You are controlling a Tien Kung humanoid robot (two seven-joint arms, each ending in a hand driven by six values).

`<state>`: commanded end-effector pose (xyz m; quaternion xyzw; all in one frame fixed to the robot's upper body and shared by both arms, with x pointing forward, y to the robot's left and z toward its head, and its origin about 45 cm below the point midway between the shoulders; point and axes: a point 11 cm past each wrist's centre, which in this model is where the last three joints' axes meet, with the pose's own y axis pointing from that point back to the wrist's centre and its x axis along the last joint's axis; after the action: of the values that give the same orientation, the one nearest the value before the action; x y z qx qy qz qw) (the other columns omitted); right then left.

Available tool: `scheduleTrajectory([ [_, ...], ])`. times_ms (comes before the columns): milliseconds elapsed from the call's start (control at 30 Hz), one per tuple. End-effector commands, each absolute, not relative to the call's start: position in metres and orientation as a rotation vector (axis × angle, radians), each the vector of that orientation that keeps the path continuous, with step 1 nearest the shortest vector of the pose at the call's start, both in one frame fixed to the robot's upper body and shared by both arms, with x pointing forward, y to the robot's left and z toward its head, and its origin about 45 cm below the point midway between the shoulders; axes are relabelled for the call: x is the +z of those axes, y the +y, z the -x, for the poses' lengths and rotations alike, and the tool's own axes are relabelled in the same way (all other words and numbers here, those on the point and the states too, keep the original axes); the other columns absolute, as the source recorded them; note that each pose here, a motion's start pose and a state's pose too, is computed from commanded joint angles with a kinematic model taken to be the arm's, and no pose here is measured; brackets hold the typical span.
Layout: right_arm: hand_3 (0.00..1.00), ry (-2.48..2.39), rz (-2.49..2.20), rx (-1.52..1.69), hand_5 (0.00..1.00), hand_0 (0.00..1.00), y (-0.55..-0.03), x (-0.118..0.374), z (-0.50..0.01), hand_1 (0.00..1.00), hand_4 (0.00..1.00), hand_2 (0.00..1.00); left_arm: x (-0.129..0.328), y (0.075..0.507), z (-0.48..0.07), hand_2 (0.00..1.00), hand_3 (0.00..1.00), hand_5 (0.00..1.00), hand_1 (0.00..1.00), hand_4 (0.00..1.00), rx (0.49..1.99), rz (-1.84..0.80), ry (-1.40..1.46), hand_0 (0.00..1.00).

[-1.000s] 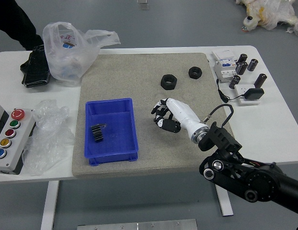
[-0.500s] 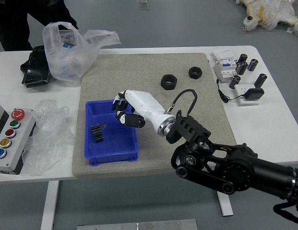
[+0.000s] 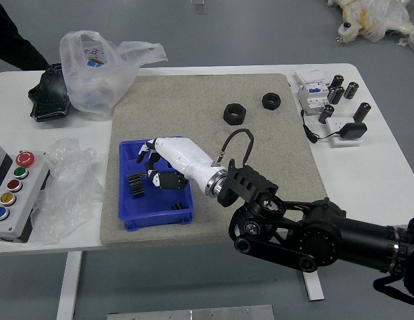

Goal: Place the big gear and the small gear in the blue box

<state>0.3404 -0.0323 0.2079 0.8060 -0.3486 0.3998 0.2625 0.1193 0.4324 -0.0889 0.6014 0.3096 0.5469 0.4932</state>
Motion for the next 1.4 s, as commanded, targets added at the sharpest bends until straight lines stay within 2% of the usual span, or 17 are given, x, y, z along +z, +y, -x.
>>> scheduleTrajectory([
  [33, 0.678, -0.950, -2.182, 1.082, 0.015, 0.382, -0.033, 0.209, -0.341, 0.644, 0.485, 0.690, -0.089, 0.432, -0.119, 0.544, 0.651, 0.159, 0.542, 0.658, 1.327, -1.459, 0.751, 0.644],
  [233, 0.679, -1.066, -2.202, 1.063, 0.023, 0.377, -0.045, 0.225, -0.354, 0.642, 0.494, 0.683, -0.089, 0.432, -0.118, 0.543, 0.651, 0.159, 0.542, 0.657, 1.326, -1.458, 0.753, 0.644],
  [600, 0.679, -1.451, -2.336, 0.852, 0.023, 0.371, -0.104, 0.258, -0.376, 0.623, 0.514, 0.677, -0.089, 0.433, -0.118, 0.544, 0.651, 0.158, 0.543, 0.658, 1.327, -1.460, 0.749, 0.644],
  [633, 0.686, -1.483, -2.351, 0.823, 0.170, 0.357, -0.110, 0.259, -0.377, 0.590, 0.670, 0.676, -0.089, 0.433, -0.118, 0.544, 0.651, 0.158, 0.540, 0.658, 1.327, -1.459, 0.748, 0.644],
  [733, 0.686, -1.591, -2.399, 0.717, 0.170, 0.357, -0.132, 0.261, -0.378, 0.590, 0.670, 0.676, -0.089, 0.434, -0.119, 0.544, 0.651, 0.158, 0.540, 0.658, 1.327, -1.460, 0.745, 0.644],
  [800, 0.686, -1.663, -2.423, 0.645, 0.170, 0.357, -0.148, 0.259, -0.378, 0.590, 0.670, 0.676, -0.088, 0.436, -0.119, 0.544, 0.651, 0.158, 0.540, 0.658, 1.328, -1.462, 0.743, 0.644],
  [833, 0.681, -1.701, -2.431, 0.609, 0.211, 0.359, -0.156, 0.258, -0.377, 0.578, 0.717, 0.667, -0.088, 0.436, -0.119, 0.541, 0.651, 0.158, 0.528, 0.657, 1.330, -1.463, 0.743, 0.644],
  [1000, 0.681, -1.874, -2.439, 0.433, 0.211, 0.359, -0.197, 0.246, -0.373, 0.578, 0.717, 0.667, -0.087, 0.438, -0.118, 0.541, 0.651, 0.158, 0.528, 0.657, 1.330, -1.467, 0.743, 0.644],
  [1033, 0.677, -1.901, -2.436, 0.396, 0.262, 0.370, -0.203, 0.242, -0.371, 0.570, 0.736, 0.665, -0.087, 0.438, -0.118, 0.539, 0.651, 0.157, 0.517, 0.657, 1.330, -1.467, 0.743, 0.644],
  [1200, 0.677, -2.005, -2.406, 0.178, 0.262, 0.370, -0.233, 0.213, -0.357, 0.570, 0.736, 0.665, -0.088, 0.437, -0.118, 0.539, 0.651, 0.157, 0.517, 0.657, 1.325, -1.467, 0.742, 0.644],
  [1233, 0.675, -2.017, -2.400, 0.141, 0.323, 0.375, -0.237, 0.208, -0.355, 0.573, 0.758, 0.658, -0.088, 0.437, -0.118, 0.532, 0.651, 0.158, 0.484, 0.656, 1.324, -1.466, 0.742, 0.643],
  [1400, 0.675, -2.083, -2.380, 0.001, 0.323, 0.375, -0.254, 0.194, -0.346, 0.573, 0.758, 0.658, -0.088, 0.438, -0.118, 0.532, 0.651, 0.158, 0.484, 0.656, 1.323, -1.466, 0.739, 0.643],
])
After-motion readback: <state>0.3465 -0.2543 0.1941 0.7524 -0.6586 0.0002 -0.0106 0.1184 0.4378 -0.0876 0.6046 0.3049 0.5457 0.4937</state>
